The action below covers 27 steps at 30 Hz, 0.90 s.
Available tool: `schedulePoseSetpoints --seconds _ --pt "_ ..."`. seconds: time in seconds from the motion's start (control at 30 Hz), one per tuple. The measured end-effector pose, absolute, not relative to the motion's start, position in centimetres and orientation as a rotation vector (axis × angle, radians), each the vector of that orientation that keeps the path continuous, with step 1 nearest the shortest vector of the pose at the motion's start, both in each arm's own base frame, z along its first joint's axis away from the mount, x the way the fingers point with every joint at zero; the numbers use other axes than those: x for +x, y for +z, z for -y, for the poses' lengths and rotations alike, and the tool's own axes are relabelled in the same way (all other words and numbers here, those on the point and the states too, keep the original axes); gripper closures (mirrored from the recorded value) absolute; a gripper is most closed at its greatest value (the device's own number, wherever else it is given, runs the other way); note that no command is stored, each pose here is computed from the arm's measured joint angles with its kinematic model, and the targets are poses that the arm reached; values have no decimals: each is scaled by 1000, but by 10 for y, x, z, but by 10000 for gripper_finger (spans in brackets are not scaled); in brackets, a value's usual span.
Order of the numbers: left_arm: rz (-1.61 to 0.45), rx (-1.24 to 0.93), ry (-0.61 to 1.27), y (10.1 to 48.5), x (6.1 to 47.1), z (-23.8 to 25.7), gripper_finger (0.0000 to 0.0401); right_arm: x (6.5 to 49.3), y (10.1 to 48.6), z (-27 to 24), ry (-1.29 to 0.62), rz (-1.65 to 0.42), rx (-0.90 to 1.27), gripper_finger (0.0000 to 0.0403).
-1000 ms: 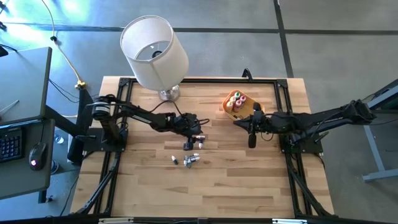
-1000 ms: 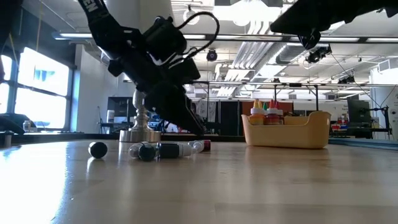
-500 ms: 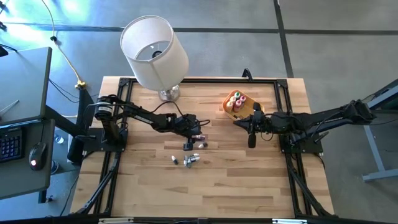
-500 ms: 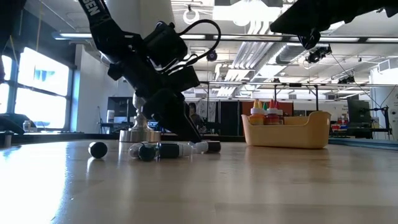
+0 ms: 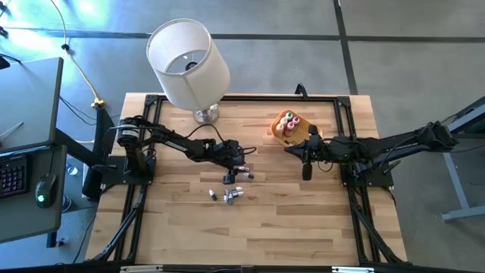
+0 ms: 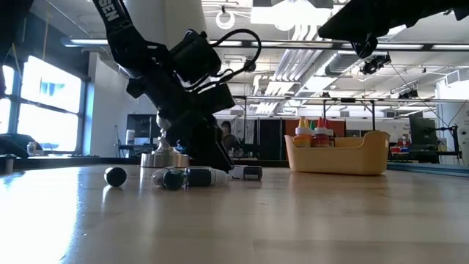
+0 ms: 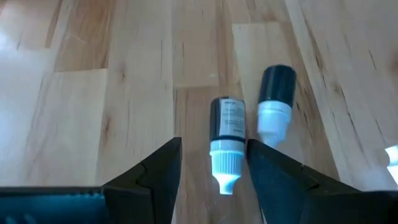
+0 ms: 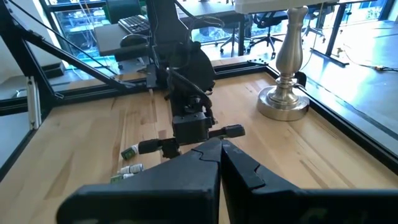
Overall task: Pick & Place food coloring
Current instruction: Put the small red food coloring bottle into the yellow bin
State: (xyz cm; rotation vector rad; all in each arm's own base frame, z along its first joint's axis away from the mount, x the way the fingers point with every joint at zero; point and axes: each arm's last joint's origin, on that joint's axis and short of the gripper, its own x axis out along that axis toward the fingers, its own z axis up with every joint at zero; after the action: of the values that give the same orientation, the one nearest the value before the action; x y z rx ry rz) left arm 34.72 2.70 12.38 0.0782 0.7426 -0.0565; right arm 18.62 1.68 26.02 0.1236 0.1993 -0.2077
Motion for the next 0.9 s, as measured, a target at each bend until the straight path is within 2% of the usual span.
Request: schedulePoseSetpoints --seconds 0.43,0.73,0.9 --pt "-717 70 -61 112 354 -27 227 186 261 -17 -207 -193 130 402" --pt "-707 35 -35 112 355 -27 307 186 261 -17 -207 -193 130 402" --pt "-617 24 -7 123 365 -29 332 186 261 -17 -208 -194 136 402"
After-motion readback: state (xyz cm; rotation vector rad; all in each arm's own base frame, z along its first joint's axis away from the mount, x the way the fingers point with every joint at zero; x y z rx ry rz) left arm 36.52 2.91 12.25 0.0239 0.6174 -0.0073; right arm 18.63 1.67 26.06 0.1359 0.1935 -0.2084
